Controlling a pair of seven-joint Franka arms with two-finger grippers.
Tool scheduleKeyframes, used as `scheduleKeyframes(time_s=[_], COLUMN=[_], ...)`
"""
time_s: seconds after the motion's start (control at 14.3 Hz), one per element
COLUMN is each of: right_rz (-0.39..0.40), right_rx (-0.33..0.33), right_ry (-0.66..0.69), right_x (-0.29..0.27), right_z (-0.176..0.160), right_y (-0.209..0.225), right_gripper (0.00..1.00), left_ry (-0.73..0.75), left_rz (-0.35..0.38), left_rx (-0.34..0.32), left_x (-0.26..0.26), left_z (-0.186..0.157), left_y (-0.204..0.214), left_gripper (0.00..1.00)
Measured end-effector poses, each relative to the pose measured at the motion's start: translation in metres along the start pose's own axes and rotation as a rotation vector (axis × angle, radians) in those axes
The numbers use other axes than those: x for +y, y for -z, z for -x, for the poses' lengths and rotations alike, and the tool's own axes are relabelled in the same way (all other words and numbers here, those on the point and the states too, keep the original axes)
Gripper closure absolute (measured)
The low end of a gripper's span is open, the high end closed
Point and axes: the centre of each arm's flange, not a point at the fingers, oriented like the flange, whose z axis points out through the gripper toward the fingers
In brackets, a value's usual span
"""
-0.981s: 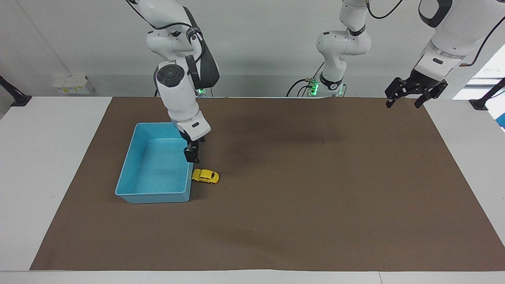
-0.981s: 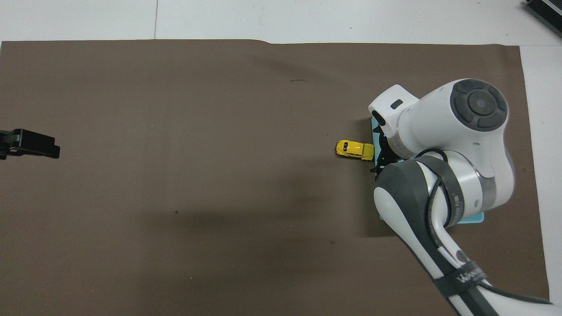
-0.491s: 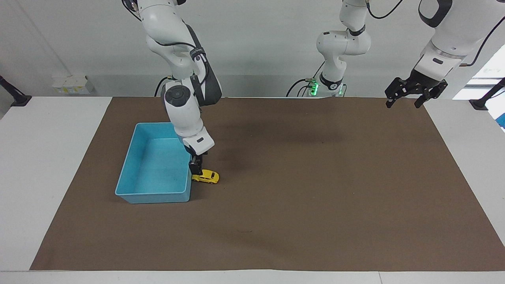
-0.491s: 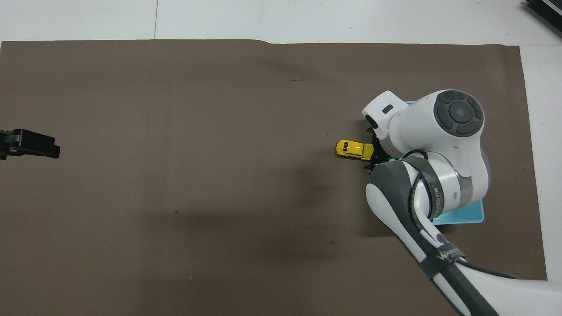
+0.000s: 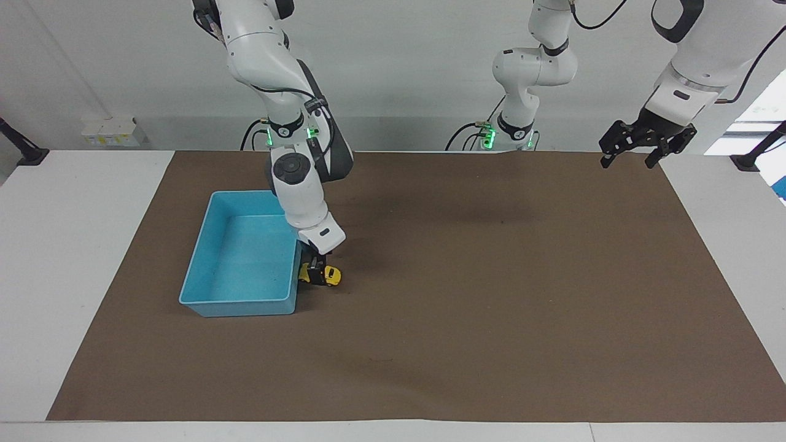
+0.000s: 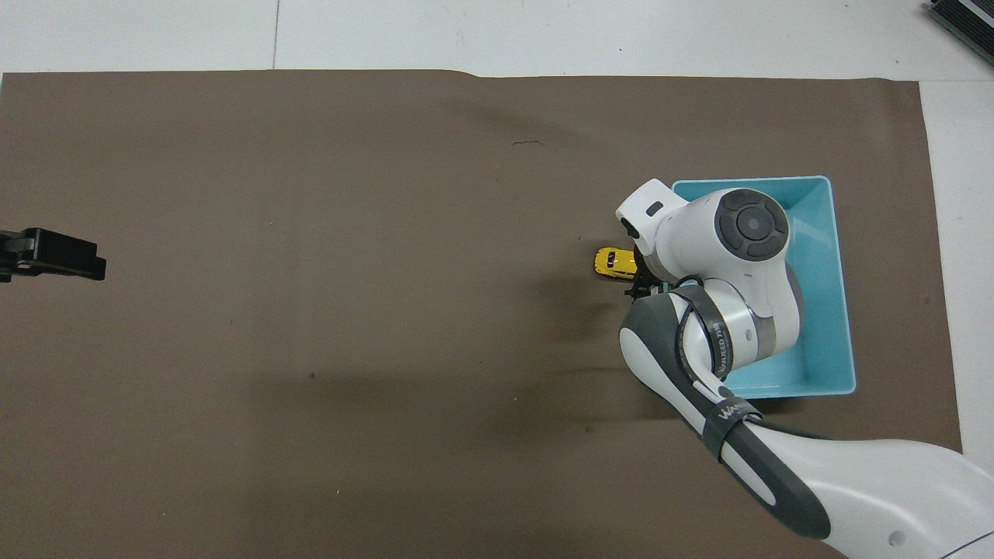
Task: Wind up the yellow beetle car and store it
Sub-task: 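Lower the right gripper and grasp the yellow car beside the bin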
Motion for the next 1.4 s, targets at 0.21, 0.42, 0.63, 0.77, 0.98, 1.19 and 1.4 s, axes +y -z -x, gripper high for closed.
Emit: scheduleKeyframes(time_s=[0.21, 0.42, 0.63, 0.77, 0.98, 1.19, 1.4], right_rz=[0.001, 0.001, 0.001, 0.004, 0.004, 0.003, -0.013], right_rx=[-0.003, -0.004, -0.005, -0.004, -0.003, -0.002, -0.008], right_ry=[-0.006, -0.008, -0.007, -0.006, -0.002, -0.004, -0.008], right_x=[0.001, 0.002, 0.002, 0.002, 0.002, 0.000, 0.001], right_z=[0.004, 0.005, 0.005, 0.005, 0.003, -0.004, -0.019], right_y=[0.000, -0.001, -0.001, 0.000, 0.001, 0.001, 0.011], right_gripper=[0.00, 0.14, 0.29, 0.54, 0.56, 0.56, 0.56], left_ry=[0.000, 0.000, 0.000, 0.000, 0.000, 0.000, 0.000], left_rz=[0.000, 0.000, 0.000, 0.000, 0.000, 0.000, 0.000], left_rx=[0.000, 0.000, 0.000, 0.000, 0.000, 0.000, 0.000], left_x=[0.000, 0.000, 0.000, 0.000, 0.000, 0.000, 0.000], left_z=[0.000, 0.000, 0.000, 0.000, 0.000, 0.000, 0.000], left_y=[0.000, 0.000, 0.000, 0.000, 0.000, 0.000, 0.000], left_gripper=[0.00, 0.00, 0.00, 0.00, 0.00, 0.00, 0.00])
